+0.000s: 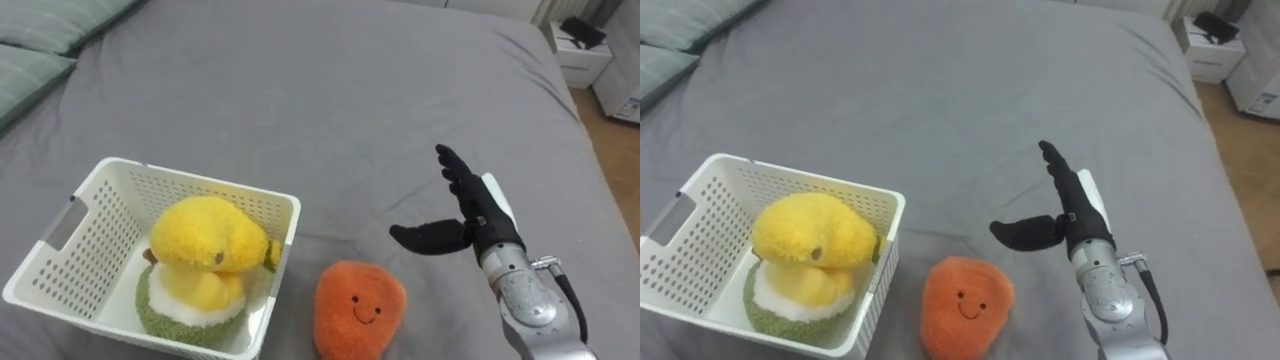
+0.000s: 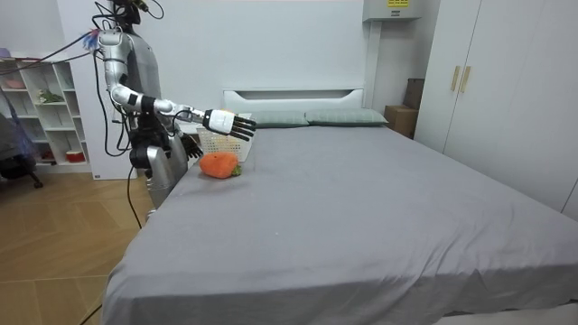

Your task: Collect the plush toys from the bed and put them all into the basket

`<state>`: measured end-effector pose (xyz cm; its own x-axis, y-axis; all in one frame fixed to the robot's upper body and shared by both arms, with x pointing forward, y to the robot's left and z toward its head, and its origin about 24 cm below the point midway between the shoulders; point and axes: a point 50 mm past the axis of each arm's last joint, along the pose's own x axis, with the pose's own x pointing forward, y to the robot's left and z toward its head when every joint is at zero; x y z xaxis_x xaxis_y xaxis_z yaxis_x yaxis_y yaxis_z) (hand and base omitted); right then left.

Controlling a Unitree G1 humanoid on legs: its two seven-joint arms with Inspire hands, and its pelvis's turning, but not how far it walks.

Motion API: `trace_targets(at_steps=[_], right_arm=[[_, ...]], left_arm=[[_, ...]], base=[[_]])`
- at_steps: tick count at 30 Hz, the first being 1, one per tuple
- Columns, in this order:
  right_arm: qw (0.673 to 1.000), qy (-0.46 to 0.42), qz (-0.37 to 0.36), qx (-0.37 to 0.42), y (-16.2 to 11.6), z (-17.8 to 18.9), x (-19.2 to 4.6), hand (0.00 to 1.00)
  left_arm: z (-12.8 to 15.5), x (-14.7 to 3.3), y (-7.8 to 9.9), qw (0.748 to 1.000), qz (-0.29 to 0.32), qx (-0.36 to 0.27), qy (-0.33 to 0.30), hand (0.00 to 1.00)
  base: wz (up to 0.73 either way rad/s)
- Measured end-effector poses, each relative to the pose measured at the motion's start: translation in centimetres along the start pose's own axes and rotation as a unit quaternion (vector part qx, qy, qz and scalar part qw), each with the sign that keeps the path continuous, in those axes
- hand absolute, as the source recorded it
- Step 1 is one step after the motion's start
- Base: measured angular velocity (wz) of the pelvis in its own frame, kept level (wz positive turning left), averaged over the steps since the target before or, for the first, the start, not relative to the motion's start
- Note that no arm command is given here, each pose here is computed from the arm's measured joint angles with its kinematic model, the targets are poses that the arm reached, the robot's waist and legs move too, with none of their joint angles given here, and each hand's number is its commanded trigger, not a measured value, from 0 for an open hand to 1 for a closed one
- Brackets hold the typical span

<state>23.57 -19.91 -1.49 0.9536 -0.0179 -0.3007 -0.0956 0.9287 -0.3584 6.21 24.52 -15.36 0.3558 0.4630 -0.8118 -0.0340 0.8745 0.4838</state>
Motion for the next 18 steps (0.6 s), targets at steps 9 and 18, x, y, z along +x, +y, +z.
trace_targets(at_steps=[9, 18], right_arm=[[0.999, 0.022, 0.028, -0.017, 0.8, -1.3, -0.7, 0.00], [0.990, 0.107, 0.072, -0.054, 2.7, -5.5, -1.8, 0.00]], left_arm=[[-0.1, 0.0, -0.2, 1.000, -0.005, -0.013, 0.005, 0.00], [-0.4, -0.1, -0.1, 1.000, 0.004, -0.021, 0.011, 0.00]], base=[[-0.02], [-0.03]])
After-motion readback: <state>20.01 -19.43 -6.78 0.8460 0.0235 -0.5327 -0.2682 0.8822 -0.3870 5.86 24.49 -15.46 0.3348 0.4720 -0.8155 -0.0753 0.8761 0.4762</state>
